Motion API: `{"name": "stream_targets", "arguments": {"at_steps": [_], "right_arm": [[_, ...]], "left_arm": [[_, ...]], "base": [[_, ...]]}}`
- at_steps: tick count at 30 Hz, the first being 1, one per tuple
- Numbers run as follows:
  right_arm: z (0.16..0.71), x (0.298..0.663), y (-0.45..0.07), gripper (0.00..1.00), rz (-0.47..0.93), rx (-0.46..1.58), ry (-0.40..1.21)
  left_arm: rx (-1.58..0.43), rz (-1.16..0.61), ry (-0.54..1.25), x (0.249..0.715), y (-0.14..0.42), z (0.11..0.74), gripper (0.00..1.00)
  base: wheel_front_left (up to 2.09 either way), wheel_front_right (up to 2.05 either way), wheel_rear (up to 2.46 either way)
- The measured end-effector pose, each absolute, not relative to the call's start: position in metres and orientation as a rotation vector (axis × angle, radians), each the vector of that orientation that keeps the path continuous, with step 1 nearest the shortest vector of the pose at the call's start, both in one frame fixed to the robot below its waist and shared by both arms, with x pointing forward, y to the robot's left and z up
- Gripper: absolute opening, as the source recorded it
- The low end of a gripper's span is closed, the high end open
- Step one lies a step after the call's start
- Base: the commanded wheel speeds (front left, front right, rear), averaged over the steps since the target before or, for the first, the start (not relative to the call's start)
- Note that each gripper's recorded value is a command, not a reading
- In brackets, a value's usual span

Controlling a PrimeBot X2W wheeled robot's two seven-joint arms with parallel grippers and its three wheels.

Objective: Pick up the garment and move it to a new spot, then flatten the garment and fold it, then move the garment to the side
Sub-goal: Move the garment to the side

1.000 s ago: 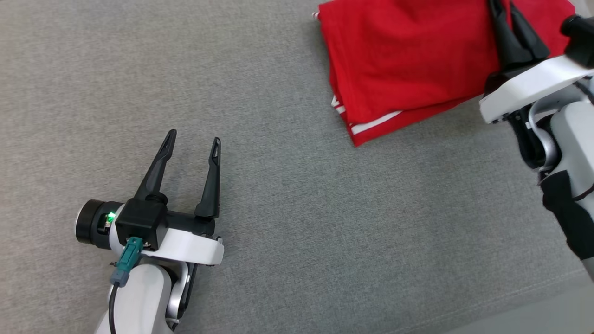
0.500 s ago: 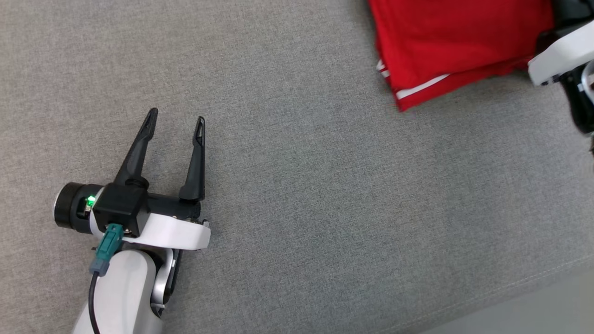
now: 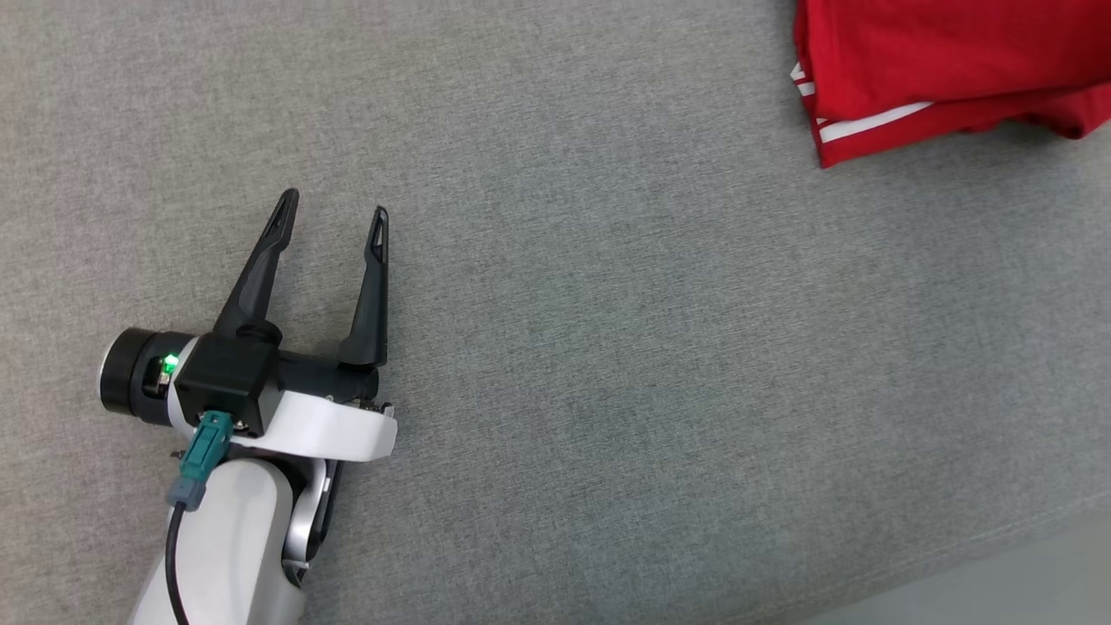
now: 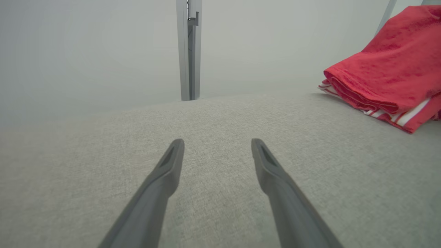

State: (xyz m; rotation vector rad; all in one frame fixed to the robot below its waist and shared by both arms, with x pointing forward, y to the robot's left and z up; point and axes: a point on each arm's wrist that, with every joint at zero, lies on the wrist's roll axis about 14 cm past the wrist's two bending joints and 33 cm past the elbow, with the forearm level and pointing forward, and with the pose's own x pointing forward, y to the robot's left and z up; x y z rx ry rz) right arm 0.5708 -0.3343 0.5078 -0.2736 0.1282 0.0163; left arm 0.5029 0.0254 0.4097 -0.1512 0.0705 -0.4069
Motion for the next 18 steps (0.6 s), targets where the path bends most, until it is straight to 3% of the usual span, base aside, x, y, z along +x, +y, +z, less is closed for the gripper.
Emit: {"name": "stream_targets", "arguments": {"at_steps": [13,14,15,16,17,18], "right_arm": [[0.461,0.576,-0.365,0.00,-0.008,-0.458,0.310],[0.458,0.577,-0.366,0.06,-0.004,-0.477,0.321],[0.457,0.578,-0.367,0.30,0.002,-0.503,0.330],[0.457,0.580,-0.369,0.47,0.009,-0.535,0.335],[0.458,0.582,-0.370,1.00,0.014,-0.565,0.338],[0.458,0.584,-0.372,1.00,0.015,-0.585,0.342]], "left_arm": [[-0.118,-0.375,0.074,0.506,0.045,0.407,1.00],[-0.116,-0.371,0.073,0.506,0.047,0.407,1.00],[-0.115,-0.368,0.074,0.506,0.048,0.407,1.00],[-0.114,-0.365,0.075,0.506,0.049,0.407,1.00],[-0.113,-0.362,0.075,0.506,0.051,0.407,1.00],[-0.113,-0.359,0.075,0.506,0.052,0.407,1.00]], "base": [[0.00,0.00,0.00],[0.00,0.00,0.00],[0.00,0.00,0.00],[0.00,0.00,0.00],[0.00,0.00,0.00],[0.00,0.00,0.00]]}}
